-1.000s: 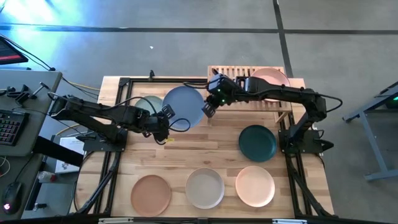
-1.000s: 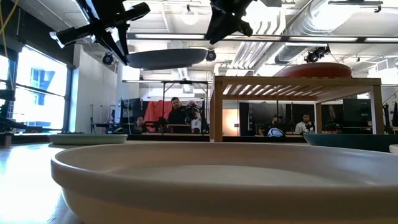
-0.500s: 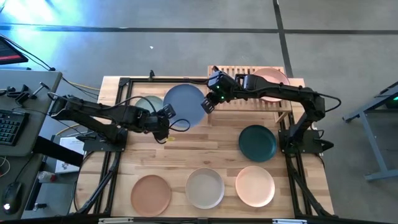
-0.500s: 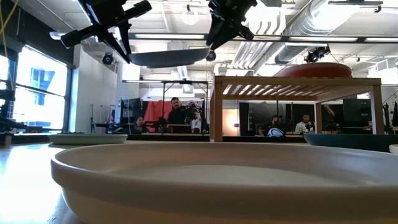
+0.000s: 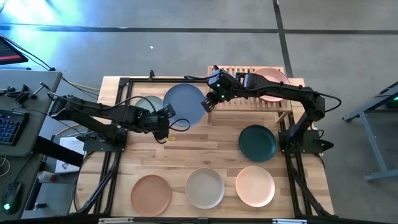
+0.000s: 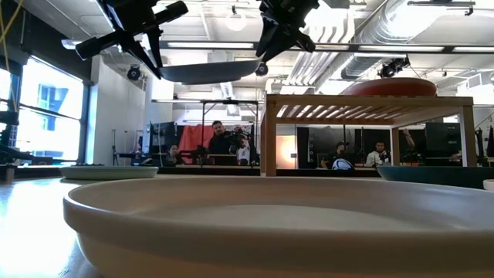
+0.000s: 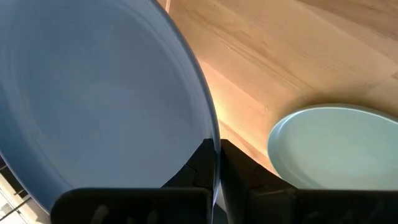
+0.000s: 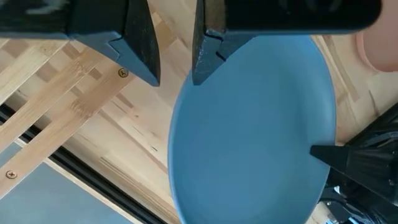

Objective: Place and stack plates onto a shelf
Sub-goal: Stack the blue plate on top of the light pink plate onto the shelf

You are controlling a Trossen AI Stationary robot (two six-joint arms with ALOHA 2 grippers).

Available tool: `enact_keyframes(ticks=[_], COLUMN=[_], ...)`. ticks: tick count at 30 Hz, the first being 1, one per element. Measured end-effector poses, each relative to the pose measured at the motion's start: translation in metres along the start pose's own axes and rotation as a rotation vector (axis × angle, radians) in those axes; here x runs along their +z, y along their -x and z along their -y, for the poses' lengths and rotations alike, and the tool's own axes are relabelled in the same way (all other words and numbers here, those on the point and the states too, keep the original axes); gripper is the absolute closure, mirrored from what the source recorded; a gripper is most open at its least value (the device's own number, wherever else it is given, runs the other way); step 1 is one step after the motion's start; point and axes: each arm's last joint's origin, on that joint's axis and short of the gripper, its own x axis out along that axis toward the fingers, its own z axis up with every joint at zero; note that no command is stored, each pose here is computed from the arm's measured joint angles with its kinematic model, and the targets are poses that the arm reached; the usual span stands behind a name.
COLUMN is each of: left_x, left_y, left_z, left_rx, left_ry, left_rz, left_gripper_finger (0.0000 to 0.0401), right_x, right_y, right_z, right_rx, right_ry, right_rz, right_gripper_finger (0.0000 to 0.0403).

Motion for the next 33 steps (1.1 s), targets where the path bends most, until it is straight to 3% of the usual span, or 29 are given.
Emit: enact_keyframes(ticks=[33], left_x=[0.002], left_y=[0.000], left_z=[-0.005], left_rx=[0.040], left_ry=[0.030], left_rz=[0.020], left_gripper_finger=[0.0400], right_x=[-0.006], right_y=[-0.014], right_z=[-0.010], right_rx=[-0.008], right_ry=[-0.039], right_rz=[-0.021], right_gripper_finger=[0.0342])
